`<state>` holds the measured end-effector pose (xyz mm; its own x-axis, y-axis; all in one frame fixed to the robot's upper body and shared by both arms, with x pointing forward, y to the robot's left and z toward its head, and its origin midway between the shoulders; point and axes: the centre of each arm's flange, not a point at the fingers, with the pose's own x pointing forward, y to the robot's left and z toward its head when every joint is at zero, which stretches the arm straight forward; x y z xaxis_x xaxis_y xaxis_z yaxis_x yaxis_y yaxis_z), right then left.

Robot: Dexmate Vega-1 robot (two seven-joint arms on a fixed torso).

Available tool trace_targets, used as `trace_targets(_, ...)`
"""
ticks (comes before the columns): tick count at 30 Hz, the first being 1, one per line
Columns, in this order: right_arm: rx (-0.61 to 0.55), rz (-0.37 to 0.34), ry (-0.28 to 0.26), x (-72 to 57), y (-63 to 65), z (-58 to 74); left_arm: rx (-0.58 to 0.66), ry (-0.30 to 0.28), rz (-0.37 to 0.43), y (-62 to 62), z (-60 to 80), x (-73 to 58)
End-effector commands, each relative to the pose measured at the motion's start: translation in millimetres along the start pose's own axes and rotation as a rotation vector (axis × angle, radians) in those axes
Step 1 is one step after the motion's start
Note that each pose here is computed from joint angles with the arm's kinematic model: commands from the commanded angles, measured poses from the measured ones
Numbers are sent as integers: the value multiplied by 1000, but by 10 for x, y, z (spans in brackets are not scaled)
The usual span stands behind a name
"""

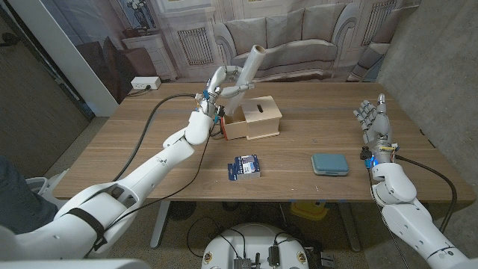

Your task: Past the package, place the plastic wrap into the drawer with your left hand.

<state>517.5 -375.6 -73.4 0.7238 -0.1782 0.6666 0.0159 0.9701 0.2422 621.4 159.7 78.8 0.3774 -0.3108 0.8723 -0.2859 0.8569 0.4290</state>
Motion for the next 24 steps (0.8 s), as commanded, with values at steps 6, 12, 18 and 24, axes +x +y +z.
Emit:
trace_targets(6,-6,-3,-4,-7,24,8,-40,12,-29,-142,-159,24)
trace_targets(12,-4,-4,-3,-12,20,1,-49,20,-39,-201,-192,13)
trace_targets(18,-3,-7,-2,-18,8,-4,-46,37,-44,-225,-224,0)
trace_targets(24,0,-10,0,-27,-8,-11,-41,38,-49,-239,-222,-12)
